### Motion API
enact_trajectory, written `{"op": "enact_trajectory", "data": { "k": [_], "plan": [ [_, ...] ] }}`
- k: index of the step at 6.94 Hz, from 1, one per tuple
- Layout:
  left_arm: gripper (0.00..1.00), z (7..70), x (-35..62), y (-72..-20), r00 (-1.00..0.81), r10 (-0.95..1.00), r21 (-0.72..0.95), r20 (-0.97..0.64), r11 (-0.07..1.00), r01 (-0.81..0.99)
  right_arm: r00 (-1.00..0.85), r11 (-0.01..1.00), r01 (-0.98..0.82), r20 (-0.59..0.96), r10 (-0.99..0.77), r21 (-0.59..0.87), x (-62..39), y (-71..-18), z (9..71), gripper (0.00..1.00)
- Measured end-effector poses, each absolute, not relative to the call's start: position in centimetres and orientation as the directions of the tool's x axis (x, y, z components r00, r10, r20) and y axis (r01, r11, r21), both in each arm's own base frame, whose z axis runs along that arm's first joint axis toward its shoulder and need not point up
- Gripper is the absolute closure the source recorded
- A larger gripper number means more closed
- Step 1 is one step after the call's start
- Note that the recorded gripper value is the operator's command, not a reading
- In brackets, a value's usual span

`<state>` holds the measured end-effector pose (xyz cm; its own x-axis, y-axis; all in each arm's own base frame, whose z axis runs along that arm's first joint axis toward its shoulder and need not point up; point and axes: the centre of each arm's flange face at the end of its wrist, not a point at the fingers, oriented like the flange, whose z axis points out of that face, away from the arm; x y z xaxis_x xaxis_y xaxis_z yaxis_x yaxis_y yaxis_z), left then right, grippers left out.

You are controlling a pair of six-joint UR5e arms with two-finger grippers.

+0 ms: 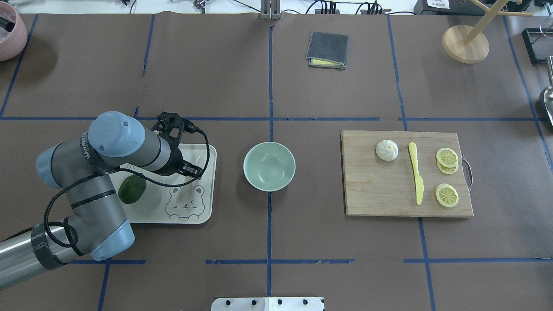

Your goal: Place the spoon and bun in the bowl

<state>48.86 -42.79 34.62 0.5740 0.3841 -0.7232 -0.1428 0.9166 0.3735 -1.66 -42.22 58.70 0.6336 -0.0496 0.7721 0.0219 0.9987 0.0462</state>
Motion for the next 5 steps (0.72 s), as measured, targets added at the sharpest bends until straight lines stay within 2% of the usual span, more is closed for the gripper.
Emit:
{"op": "enact_trajectory", "data": {
  "k": [4, 5],
  "plan": [
    [0.52, 34.84, 49.06, -42.87, 0.577, 0.384, 0.372, -0.721, 0.917, -0.145, 0.634, 0.999, 0.024, 0.772, -0.048, 0.042, -1.77, -42.21, 58.87, 0.00],
    [0.60, 34.91, 49.15, -42.92, 0.579, 0.383, 0.371, -0.720, 0.917, -0.146, 0.633, 0.999, 0.025, 0.772, -0.047, 0.041, -1.77, -42.20, 58.94, 0.00]
  ]
}}
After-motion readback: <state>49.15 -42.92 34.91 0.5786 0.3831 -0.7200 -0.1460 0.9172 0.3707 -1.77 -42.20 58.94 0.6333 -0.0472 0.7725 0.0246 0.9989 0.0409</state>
